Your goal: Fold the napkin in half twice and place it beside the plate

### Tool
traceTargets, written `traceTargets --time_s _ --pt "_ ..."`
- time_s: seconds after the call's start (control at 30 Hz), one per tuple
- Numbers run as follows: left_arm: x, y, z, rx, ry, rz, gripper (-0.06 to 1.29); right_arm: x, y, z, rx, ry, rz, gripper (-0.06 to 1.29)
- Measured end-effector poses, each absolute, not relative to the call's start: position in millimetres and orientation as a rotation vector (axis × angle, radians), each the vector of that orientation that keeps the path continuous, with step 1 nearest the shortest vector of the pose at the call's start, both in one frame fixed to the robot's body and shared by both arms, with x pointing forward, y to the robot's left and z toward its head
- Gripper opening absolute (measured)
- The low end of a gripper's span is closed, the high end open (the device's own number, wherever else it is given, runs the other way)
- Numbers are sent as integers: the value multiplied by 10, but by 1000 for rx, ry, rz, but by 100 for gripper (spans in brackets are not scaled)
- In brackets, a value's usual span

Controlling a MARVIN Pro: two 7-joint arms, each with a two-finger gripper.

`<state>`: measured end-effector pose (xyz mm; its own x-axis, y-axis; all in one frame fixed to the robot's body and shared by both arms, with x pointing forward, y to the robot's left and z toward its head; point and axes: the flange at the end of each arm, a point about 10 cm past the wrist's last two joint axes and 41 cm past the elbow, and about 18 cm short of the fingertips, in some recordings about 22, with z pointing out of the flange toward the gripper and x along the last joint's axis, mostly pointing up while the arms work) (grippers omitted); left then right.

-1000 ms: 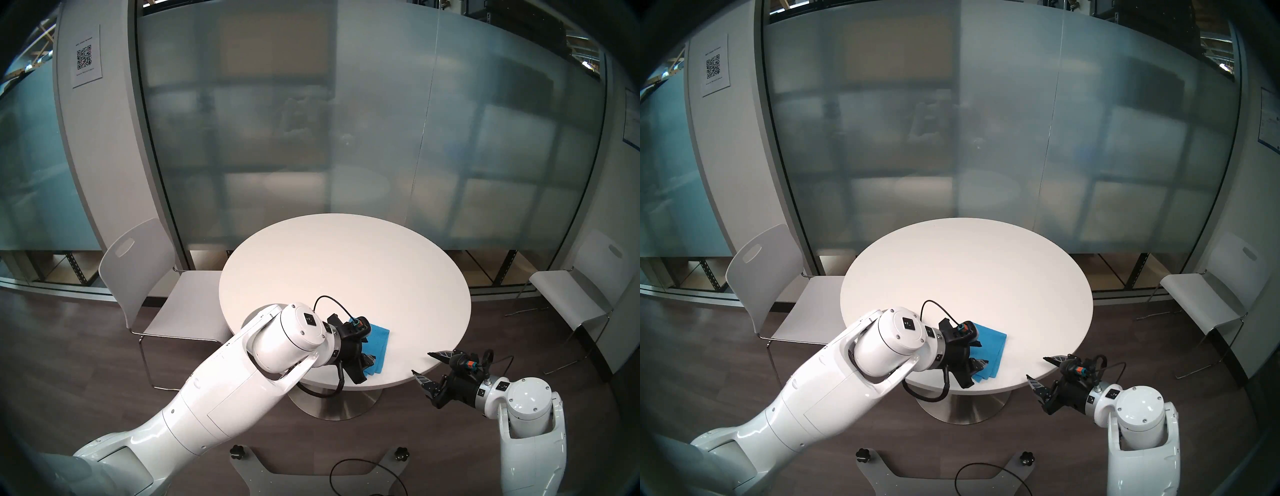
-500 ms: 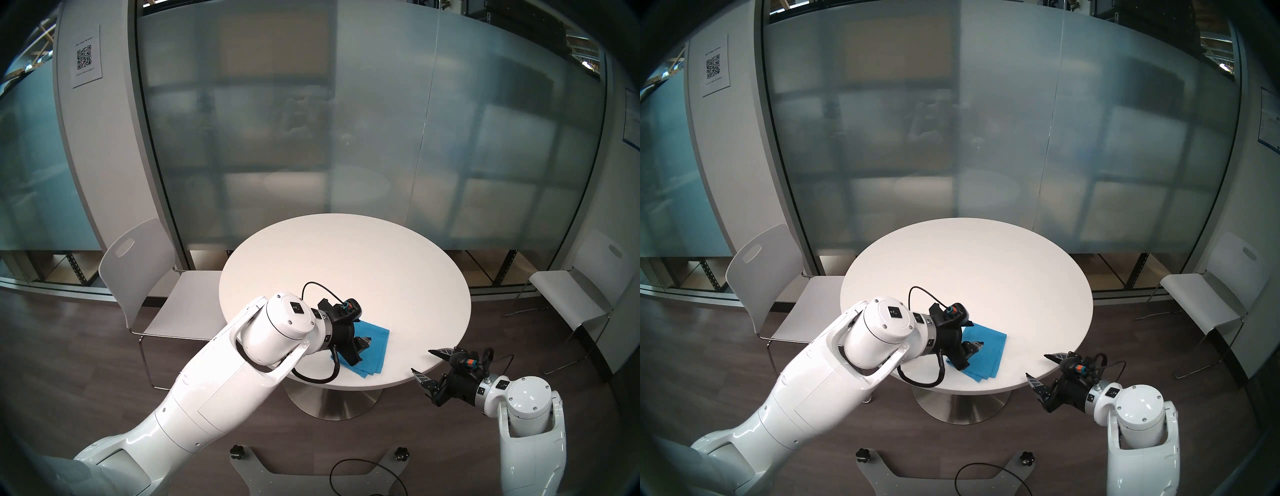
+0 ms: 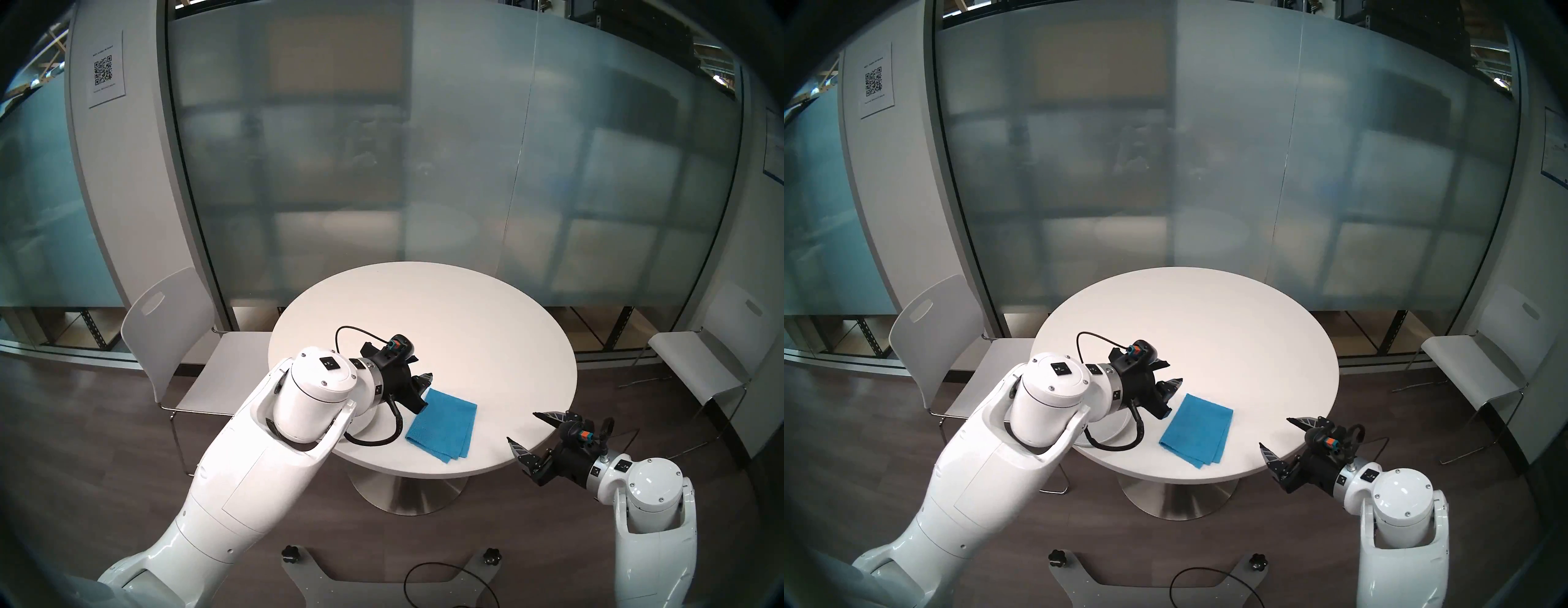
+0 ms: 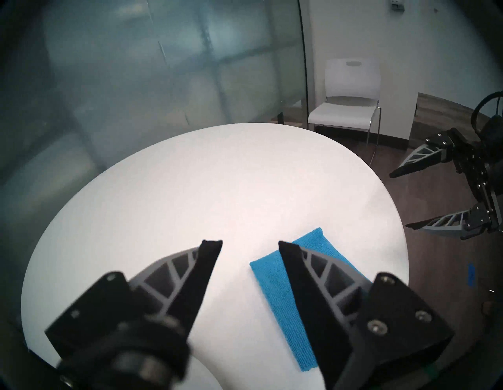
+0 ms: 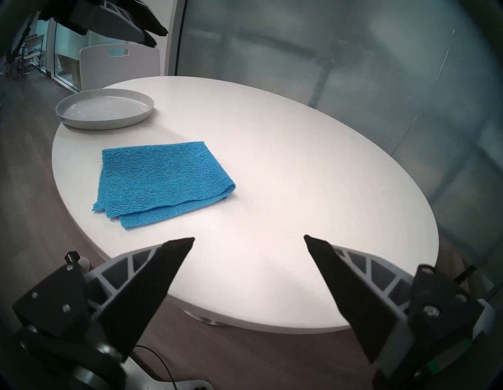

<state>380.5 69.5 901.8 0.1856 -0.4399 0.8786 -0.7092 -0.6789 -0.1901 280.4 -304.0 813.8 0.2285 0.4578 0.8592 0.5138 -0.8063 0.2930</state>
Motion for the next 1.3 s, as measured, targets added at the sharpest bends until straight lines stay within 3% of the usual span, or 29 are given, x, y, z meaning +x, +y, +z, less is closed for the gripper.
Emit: traceTargets --time_s 0.7,0.83,0.9,1.13,1.3 --pt "3709 1129 9009 2298 -810 1691 69 2907 -2661 8112 -2270 -900 -1778 119" --pt "3659 1199 9045 2304 -736 1733 61 2965 -2530 8068 -2245 -898 -1770 117" --pt "3622 1236 9062 2304 -697 1749 50 3002 -2453 8013 -2237 -901 -1753 111" --pt "3525 1320 9052 2312 -619 1764 43 3096 -2271 7810 -2241 -924 -1687 49" --pt "3485 1379 9016 2324 -581 1764 43 3164 -2191 7714 -2244 -930 -1659 45"
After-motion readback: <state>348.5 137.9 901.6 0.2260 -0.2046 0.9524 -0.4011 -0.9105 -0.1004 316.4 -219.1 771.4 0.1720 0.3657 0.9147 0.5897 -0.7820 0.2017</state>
